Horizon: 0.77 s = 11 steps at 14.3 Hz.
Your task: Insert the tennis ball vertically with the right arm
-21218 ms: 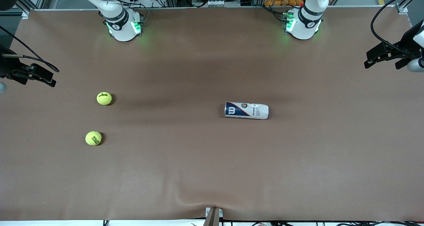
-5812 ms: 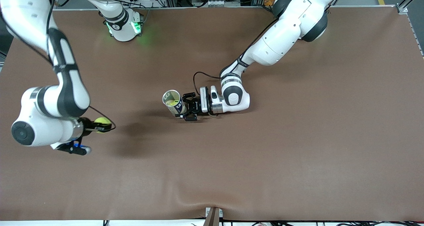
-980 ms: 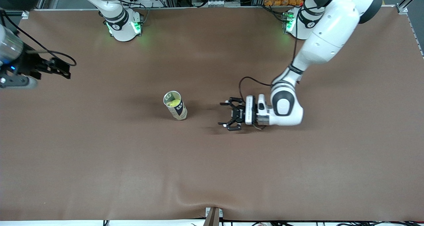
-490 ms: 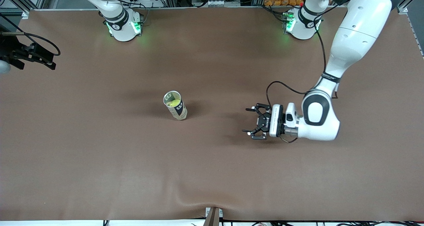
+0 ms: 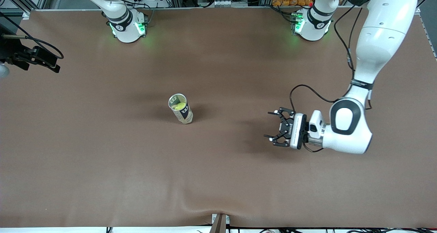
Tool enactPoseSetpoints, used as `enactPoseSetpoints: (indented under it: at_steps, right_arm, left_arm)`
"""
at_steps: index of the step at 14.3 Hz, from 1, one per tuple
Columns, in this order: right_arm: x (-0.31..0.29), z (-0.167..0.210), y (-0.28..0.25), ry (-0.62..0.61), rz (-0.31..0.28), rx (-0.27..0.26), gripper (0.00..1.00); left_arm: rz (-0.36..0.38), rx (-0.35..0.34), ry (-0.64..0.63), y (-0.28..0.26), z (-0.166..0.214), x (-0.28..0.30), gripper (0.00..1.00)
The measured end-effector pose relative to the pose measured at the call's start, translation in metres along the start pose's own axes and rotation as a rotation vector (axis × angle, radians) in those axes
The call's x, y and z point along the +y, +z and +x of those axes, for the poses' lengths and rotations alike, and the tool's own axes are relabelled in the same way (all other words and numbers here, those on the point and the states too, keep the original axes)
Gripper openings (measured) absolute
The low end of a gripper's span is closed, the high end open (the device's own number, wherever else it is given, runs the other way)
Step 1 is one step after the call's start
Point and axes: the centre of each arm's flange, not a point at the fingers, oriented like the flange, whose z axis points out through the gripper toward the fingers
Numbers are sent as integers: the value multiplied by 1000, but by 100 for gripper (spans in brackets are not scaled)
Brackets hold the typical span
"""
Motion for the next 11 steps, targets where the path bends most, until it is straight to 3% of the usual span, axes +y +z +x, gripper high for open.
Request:
enactPoseSetpoints:
  at_steps: [3, 7, 11]
  right_arm:
    - [2, 0, 1, 7, -1, -6, 100]
    - [9, 1, 2, 20, 0, -8, 100]
    - [8, 2, 4, 19, 1, -13, 100]
  left_arm:
    - [-30, -100, -153, -21, 14, 10, 100]
    - [22, -272, -457, -75, 66, 57, 100]
    - [166, -410, -782, -123, 100, 105, 100]
